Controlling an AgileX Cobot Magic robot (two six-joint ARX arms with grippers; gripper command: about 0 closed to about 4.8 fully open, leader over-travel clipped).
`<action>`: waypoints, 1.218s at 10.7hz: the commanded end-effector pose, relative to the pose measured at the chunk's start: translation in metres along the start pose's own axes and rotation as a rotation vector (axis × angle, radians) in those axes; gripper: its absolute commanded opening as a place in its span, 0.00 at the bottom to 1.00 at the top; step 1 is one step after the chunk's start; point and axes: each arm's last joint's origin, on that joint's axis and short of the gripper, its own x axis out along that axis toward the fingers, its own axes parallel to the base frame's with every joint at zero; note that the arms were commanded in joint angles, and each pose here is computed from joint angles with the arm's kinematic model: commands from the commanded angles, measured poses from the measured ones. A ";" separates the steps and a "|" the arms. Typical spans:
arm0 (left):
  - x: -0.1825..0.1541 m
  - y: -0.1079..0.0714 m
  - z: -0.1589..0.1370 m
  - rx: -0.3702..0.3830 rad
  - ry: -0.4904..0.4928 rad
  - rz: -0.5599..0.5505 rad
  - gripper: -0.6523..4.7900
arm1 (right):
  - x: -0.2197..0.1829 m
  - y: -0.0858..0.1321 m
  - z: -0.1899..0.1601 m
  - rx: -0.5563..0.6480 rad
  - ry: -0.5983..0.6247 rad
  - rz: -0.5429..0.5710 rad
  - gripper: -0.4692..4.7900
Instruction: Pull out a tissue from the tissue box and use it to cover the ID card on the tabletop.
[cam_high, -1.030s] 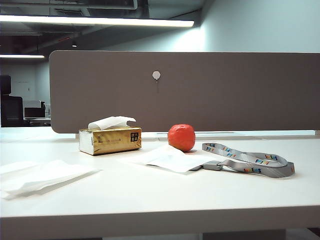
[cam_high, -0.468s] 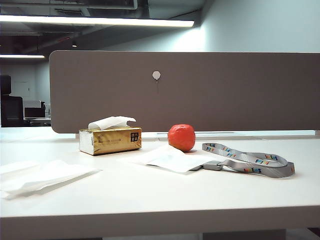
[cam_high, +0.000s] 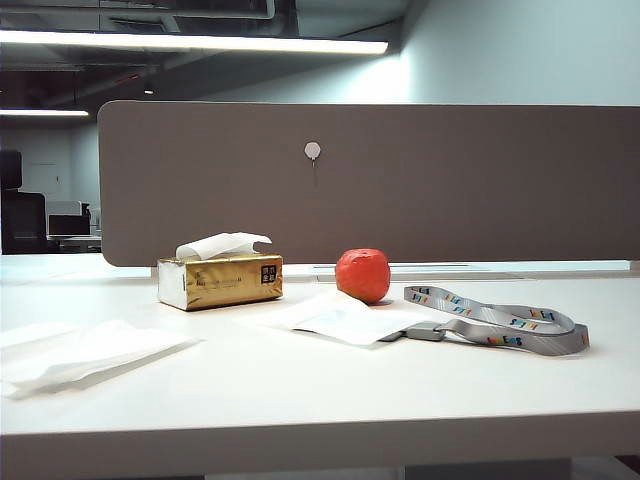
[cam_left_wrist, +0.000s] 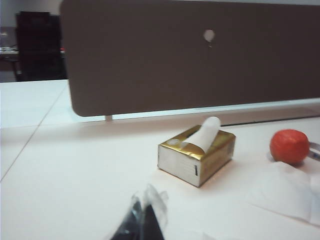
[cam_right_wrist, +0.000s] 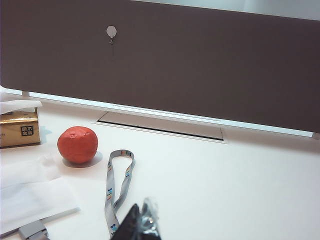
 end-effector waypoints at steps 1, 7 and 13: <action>0.000 0.001 0.000 0.029 0.009 0.027 0.11 | 0.000 0.000 0.001 0.006 -0.014 -0.002 0.08; 0.000 0.001 0.000 0.029 0.010 0.043 0.11 | 0.000 -0.002 0.001 0.012 -0.006 -0.053 0.08; 0.000 0.001 0.000 0.029 0.009 0.043 0.11 | 0.000 -0.003 -0.005 0.083 0.049 -0.104 0.08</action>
